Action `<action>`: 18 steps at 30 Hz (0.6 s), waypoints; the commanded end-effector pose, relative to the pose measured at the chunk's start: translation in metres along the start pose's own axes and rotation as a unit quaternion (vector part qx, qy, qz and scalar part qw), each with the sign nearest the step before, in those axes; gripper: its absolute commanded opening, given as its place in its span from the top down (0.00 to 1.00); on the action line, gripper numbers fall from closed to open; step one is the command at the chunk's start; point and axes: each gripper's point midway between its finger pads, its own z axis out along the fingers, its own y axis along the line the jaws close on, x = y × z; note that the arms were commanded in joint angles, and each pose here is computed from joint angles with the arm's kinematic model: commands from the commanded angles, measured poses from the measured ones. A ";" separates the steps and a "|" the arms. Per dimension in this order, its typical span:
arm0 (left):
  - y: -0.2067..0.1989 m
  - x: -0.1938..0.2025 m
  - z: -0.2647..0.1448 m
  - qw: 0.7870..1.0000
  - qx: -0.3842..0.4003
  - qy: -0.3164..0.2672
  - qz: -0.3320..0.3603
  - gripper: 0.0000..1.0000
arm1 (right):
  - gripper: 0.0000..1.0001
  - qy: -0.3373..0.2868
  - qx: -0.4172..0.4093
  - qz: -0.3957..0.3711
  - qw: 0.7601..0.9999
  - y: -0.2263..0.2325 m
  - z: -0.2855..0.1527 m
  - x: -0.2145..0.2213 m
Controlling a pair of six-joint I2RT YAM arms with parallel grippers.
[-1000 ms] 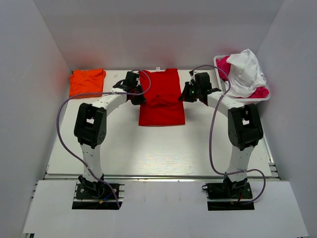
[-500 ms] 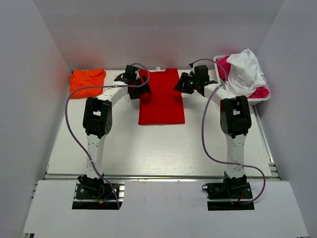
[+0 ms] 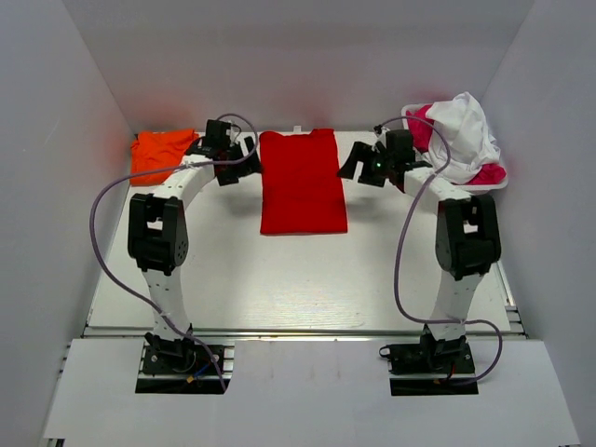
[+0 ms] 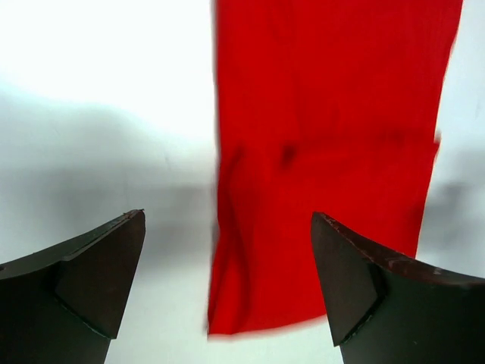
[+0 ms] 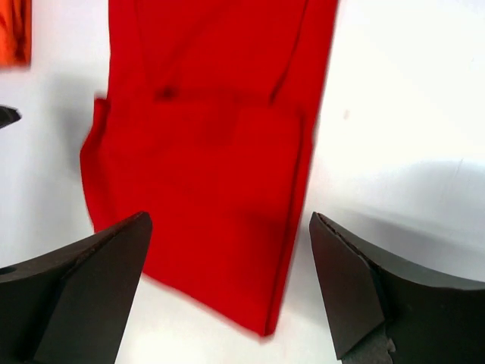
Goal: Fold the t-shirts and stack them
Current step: Fold the folded rectangular tshirt in 1/3 of the way, then grab one side of the 2/3 rectangular tshirt with both arms
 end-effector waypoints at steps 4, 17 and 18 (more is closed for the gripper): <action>-0.015 0.086 -0.037 0.993 0.066 0.078 0.057 0.00 | 0.10 0.038 -0.028 -0.020 0.999 0.014 -0.044 0.060; 0.007 0.163 -0.038 0.986 0.025 0.130 0.101 0.00 | 0.10 0.102 -0.012 -0.001 0.995 -0.003 -0.042 0.131; 0.006 0.163 -0.038 0.986 0.029 0.132 0.100 0.00 | 0.10 0.107 -0.012 0.000 0.994 -0.004 -0.041 0.133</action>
